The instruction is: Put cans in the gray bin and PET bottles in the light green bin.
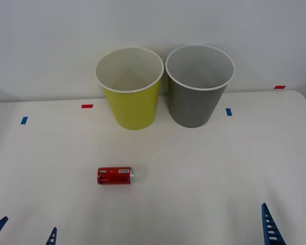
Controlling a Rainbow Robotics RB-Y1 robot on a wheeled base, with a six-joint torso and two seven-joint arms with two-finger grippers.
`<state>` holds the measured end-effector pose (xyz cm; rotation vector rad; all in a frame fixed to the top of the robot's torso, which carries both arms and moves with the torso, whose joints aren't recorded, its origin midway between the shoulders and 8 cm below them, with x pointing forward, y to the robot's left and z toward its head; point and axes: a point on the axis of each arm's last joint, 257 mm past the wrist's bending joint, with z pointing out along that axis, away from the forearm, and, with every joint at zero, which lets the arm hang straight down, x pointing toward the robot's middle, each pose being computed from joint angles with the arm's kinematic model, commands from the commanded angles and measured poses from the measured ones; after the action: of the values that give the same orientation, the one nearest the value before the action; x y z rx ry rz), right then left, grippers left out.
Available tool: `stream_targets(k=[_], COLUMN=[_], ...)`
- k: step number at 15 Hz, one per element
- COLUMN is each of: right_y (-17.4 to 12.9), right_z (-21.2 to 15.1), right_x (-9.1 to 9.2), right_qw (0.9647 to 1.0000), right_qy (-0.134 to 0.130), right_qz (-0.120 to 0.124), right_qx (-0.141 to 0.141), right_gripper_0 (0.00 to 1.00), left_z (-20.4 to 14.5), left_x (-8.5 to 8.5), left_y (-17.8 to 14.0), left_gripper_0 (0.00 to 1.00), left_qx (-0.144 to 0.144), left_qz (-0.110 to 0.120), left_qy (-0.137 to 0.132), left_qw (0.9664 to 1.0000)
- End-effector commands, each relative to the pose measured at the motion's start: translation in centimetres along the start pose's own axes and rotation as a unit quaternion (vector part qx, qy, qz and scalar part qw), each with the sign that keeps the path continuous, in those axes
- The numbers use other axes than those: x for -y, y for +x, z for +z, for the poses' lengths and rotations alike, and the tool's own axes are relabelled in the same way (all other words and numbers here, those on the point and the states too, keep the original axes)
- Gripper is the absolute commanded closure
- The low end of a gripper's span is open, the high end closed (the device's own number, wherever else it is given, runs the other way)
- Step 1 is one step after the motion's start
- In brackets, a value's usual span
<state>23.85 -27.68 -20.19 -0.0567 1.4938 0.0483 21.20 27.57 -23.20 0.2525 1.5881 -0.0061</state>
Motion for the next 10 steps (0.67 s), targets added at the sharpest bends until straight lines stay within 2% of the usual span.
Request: stream_targets(k=[1, 3, 6, 10], right_y=[0.0, 0.0, 0.0, 0.0], right_z=[0.0, 0.0, 0.0, 0.0], right_x=[0.0, 0.0, 0.0, 0.0], right_qw=[1.0000, 1.0000, 1.0000, 1.0000], right_qy=[0.000, 0.000, 0.000, 0.000], right_qz=[0.000, 0.000, 0.000, 0.000], right_qx=[0.000, 0.000, 0.000, 0.000], right_gripper_0=[0.00, 0.00, 0.00, 0.00], left_z=[1.9, 2.8, 4.1, 5.2], left_x=[2.3, 3.2, 3.4, 2.8], left_y=[0.4, 0.6, 0.4, -0.3], left_gripper_0=[0.00, 0.00, 0.00, 0.00], left_qx=[-0.007, -0.009, -0.007, -0.012], left_qz=[0.021, 0.030, 0.050, 0.044], left_qy=[0.075, 0.103, 0.130, 0.148], left_qw=[0.9969, 0.9942, 0.9902, 0.9879])
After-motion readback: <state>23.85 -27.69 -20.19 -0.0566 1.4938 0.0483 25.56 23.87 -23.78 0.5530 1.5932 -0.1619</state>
